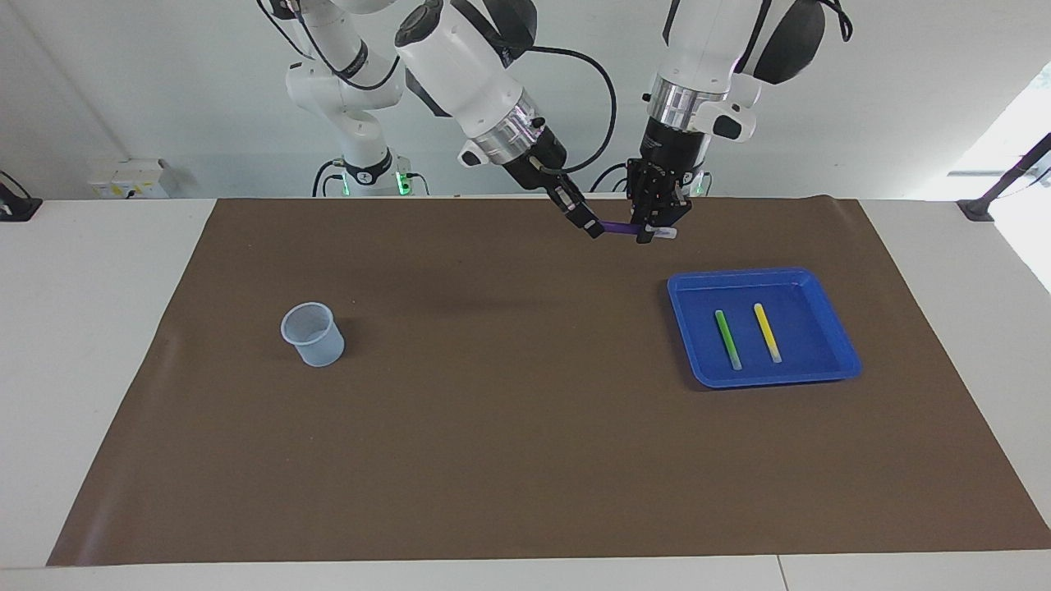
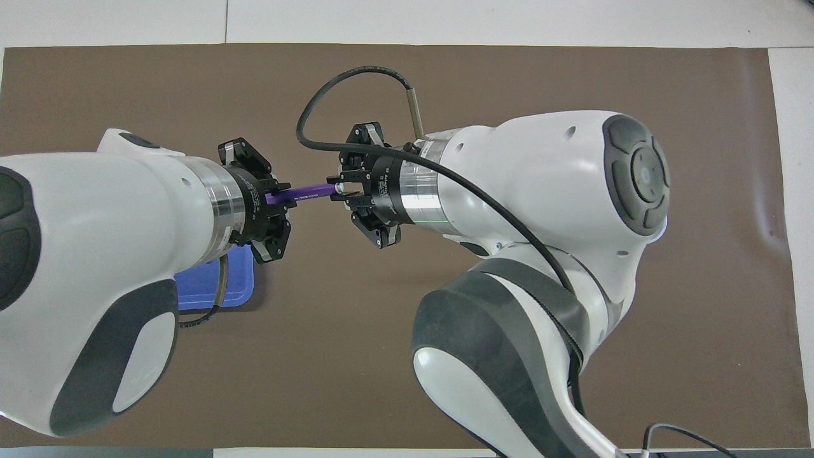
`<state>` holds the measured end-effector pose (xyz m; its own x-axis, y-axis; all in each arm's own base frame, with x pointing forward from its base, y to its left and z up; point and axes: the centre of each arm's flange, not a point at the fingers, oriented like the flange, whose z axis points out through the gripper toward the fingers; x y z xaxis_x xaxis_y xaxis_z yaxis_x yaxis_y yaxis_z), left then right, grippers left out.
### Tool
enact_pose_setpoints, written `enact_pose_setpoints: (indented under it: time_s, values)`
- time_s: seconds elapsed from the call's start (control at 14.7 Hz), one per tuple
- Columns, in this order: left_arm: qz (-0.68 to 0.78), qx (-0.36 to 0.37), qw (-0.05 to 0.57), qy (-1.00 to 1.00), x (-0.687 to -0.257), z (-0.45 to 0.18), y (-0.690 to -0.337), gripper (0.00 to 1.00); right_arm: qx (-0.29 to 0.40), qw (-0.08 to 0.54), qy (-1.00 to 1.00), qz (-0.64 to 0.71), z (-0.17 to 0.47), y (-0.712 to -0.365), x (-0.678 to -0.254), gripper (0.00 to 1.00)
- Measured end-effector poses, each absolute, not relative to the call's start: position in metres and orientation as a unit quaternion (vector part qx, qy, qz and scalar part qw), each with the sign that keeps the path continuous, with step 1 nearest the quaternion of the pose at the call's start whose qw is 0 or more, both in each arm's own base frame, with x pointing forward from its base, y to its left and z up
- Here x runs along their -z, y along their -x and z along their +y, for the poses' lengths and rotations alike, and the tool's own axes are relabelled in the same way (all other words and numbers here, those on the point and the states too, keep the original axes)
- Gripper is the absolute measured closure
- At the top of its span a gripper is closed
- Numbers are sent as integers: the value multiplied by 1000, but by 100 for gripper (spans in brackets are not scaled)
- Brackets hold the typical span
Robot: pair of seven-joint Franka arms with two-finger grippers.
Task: Right arm passes pens to left for tray arrangement
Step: 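Close the left gripper on the purple pen beside the right gripper, then open the right gripper and withdraw while the left gripper carries the pen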
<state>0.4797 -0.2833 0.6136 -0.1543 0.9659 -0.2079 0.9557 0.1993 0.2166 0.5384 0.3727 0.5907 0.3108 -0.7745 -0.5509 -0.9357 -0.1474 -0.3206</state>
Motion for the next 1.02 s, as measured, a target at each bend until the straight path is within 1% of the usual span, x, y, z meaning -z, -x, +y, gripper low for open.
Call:
enact_pose_setpoints:
  time_s: [0.48,0.54,0.61,0.68,0.75,0.88,1.02]
  values:
    - [757,-23,150,-635,-614,-284,-479,81,-129,313,747,572,373,-538,-590,83]
    - [758,-23,150,-634,-614,-284,-479,81,-128,313,748,571,373,-539,-590,78]
    - [760,-24,150,-632,-614,-283,-480,81,-126,308,753,568,371,-539,-589,69]
    - [761,-24,150,-631,-614,-281,-481,81,-121,298,765,558,369,-539,-587,59]
    - [762,-25,150,-629,-614,-279,-482,81,-112,280,784,543,364,-540,-586,45]
    - [765,-28,151,-625,-615,-274,-485,82,-95,243,820,510,348,-543,-588,26]
    - [767,-29,151,-623,-615,-271,-487,82,-80,222,849,473,321,-553,-587,6]
